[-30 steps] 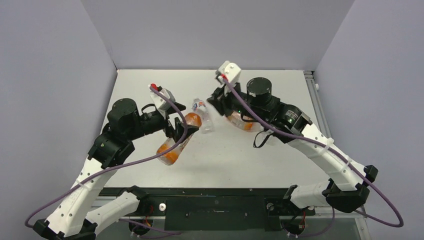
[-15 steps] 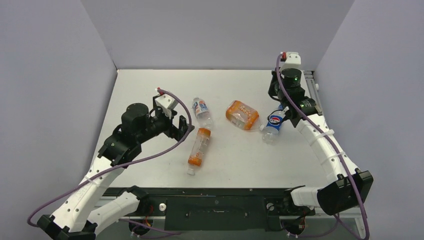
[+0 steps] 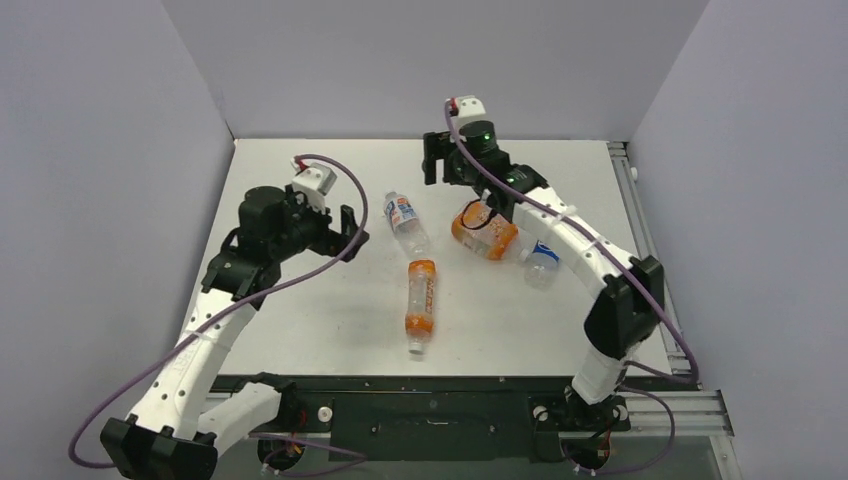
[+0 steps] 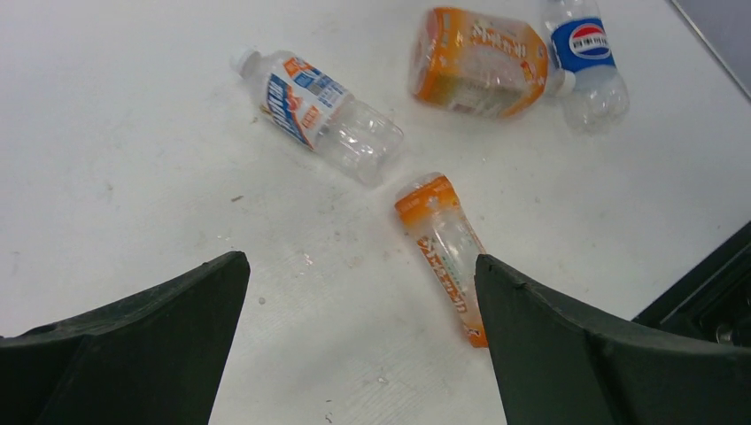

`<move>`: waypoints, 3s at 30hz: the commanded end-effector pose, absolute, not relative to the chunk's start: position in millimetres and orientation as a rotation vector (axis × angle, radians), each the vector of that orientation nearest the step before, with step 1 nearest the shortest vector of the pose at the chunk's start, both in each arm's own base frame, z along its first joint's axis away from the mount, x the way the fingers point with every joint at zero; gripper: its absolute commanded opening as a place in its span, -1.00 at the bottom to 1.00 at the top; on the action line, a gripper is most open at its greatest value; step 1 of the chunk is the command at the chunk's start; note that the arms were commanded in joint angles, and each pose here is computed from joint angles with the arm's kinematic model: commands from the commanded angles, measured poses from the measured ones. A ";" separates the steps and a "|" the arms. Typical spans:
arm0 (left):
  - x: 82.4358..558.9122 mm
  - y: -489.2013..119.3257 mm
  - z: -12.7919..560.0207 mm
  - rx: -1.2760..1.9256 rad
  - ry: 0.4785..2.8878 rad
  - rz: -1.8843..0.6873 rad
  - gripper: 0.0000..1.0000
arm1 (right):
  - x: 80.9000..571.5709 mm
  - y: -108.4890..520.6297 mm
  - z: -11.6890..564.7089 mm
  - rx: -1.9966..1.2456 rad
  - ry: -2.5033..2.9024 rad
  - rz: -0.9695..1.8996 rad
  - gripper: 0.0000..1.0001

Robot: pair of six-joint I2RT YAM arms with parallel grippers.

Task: Unscrew the bottle caps
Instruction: Pick up the plastic bottle at the center of the board.

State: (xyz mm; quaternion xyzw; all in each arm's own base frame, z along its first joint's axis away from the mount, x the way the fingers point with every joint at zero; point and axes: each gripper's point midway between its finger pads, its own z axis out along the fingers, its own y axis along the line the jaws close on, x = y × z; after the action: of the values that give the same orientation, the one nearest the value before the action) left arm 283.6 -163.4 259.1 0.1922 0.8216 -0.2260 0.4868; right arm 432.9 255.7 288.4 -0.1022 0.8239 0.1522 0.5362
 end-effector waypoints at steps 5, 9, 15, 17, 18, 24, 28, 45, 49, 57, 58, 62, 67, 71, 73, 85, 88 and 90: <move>262.8 -128.9 340.7 0.444 1.800 -0.573 0.93 | 452.1 352.0 224.7 -0.463 2.053 0.474 0.63; 266.0 -127.2 339.7 0.361 1.827 -0.602 0.93 | 459.9 369.7 188.3 -0.515 2.127 0.461 0.65; 268.7 -133.8 335.0 0.274 1.850 -0.687 0.93 | 468.7 384.8 133.7 -0.578 2.241 0.443 0.68; 267.6 -135.2 335.5 0.254 1.842 -0.709 0.93 | 472.1 388.3 122.8 -0.588 2.267 0.436 0.68; 267.0 -135.6 340.1 0.246 1.822 -0.717 0.93 | 474.7 390.0 125.5 -0.587 2.265 0.434 0.69; 264.5 -135.2 329.1 0.196 1.850 -0.738 0.93 | 480.3 398.0 101.5 -0.609 2.308 0.434 0.71; 264.9 -131.2 323.5 0.167 1.861 -0.719 0.93 | 473.9 400.2 76.7 -0.615 2.363 0.441 0.64; 262.3 -130.8 323.6 0.118 1.857 -0.743 0.93 | 469.7 407.9 67.2 -0.526 2.387 0.438 -0.08; 263.5 -132.2 327.4 0.117 1.839 -0.753 0.93 | 472.8 409.8 125.8 -0.427 2.264 0.517 -0.24; 257.7 -151.8 342.7 0.229 1.774 -0.860 0.93 | 422.0 390.2 347.9 -0.131 1.719 0.856 -0.06; 255.6 -155.2 345.8 0.261 1.755 -0.871 0.93 | 417.3 387.2 353.3 -0.107 1.680 0.860 -0.05; 232.6 -178.4 359.1 0.433 1.689 -0.988 0.93 | 370.0 382.9 405.5 -0.061 1.523 0.934 -0.03; 214.1 -193.5 390.6 0.533 1.528 -0.995 0.93 | 313.4 387.0 442.6 -0.041 1.400 0.983 -0.04; 195.5 -202.0 418.9 0.593 1.406 -1.019 0.93 | 280.7 391.0 459.2 -0.063 1.334 0.941 -0.04; 190.7 -203.3 426.9 0.596 1.378 -1.019 0.93 | 269.6 389.9 469.7 -0.060 1.302 0.922 -0.05; 204.9 -194.5 439.1 0.551 1.317 -0.920 0.93 | 217.4 411.4 489.6 -0.151 1.250 0.981 -0.06; 209.8 -191.5 450.4 0.521 1.284 -0.899 0.96 | 209.9 411.2 488.9 -0.158 1.251 0.986 -0.06; 208.7 -193.0 454.9 0.538 1.265 -0.900 0.78 | 206.6 409.6 486.0 -0.155 1.254 0.990 -0.06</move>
State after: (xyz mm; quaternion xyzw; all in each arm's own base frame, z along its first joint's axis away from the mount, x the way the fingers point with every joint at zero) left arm 205.5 -199.3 406.4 0.2428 0.6218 -0.4167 0.6171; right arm 222.8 419.7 461.9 -0.0745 0.5862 0.4234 0.6867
